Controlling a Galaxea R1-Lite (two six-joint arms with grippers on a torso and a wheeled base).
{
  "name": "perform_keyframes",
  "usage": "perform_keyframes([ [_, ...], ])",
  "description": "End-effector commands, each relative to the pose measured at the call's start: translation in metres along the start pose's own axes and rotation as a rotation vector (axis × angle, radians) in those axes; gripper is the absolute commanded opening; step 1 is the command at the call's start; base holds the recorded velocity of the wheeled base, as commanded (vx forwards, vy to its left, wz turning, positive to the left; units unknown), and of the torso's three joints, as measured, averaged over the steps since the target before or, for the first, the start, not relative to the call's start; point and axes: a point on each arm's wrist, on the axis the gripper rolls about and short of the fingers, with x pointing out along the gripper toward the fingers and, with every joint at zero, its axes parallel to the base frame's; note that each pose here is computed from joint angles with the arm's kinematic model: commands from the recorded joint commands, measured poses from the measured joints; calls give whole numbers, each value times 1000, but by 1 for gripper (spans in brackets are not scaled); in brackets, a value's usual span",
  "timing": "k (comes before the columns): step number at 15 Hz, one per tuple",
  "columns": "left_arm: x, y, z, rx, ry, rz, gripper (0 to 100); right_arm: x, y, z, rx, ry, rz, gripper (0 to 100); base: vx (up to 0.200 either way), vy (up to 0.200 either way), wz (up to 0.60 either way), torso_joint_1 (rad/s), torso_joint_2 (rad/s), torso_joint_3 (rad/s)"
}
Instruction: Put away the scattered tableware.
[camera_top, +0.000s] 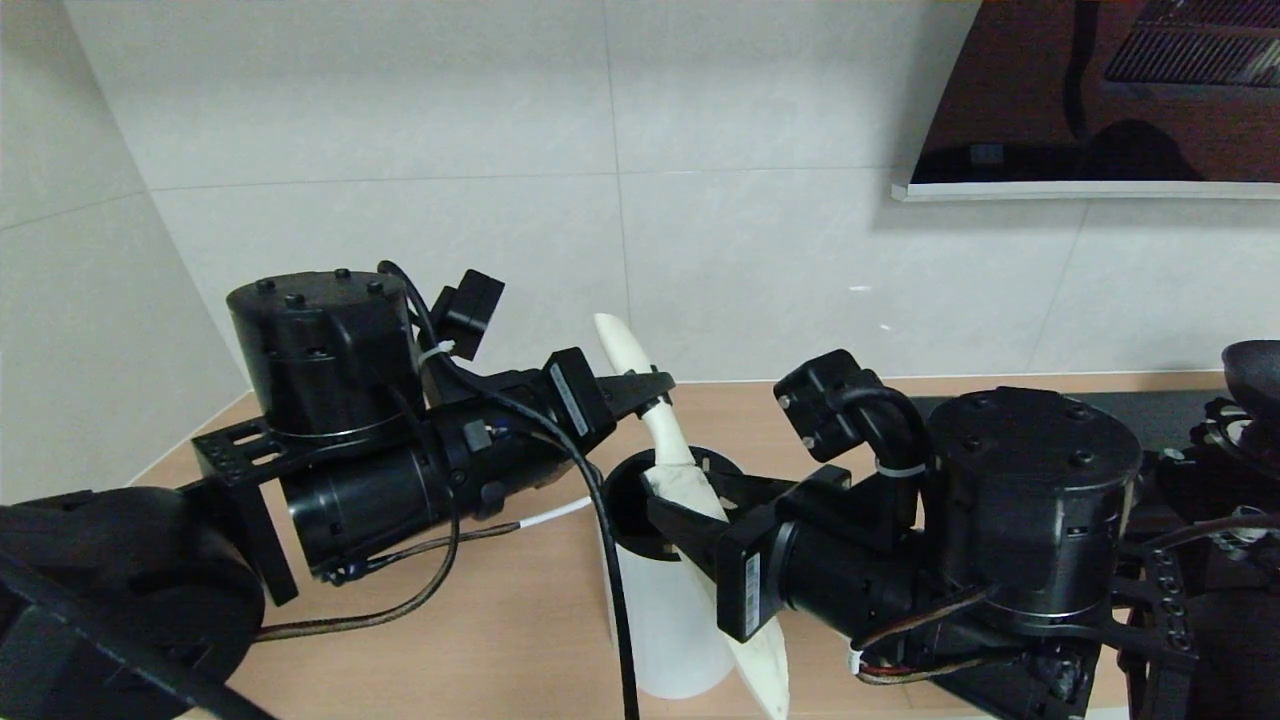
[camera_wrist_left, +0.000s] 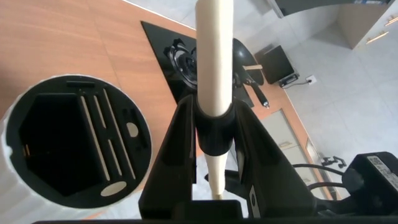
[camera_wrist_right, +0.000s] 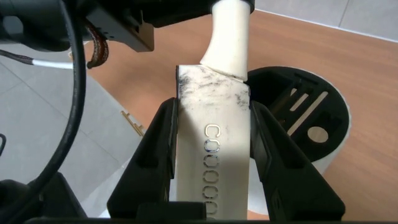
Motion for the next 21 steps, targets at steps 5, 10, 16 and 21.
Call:
perform_keyframes([
  [5, -11, -16, 3, 25, -16, -45, 0, -2, -1, 2, 1, -7, -9, 100, 0, 0, 0, 0, 0, 0],
  [10, -29, -40, 29, 77, -115, 84, 0, -21, -21, 24, 13, -83, -71, 100, 0, 0, 0, 0, 0, 0],
  [16, -38, -54, 48, 191, -246, 329, 0, -30, -44, 40, 24, -140, -147, 100, 0, 0, 0, 0, 0, 0],
  [21, -35, -75, 43, 501, -382, 535, 0, -28, -46, 37, 21, -128, -152, 100, 0, 0, 0, 0, 0, 0],
])
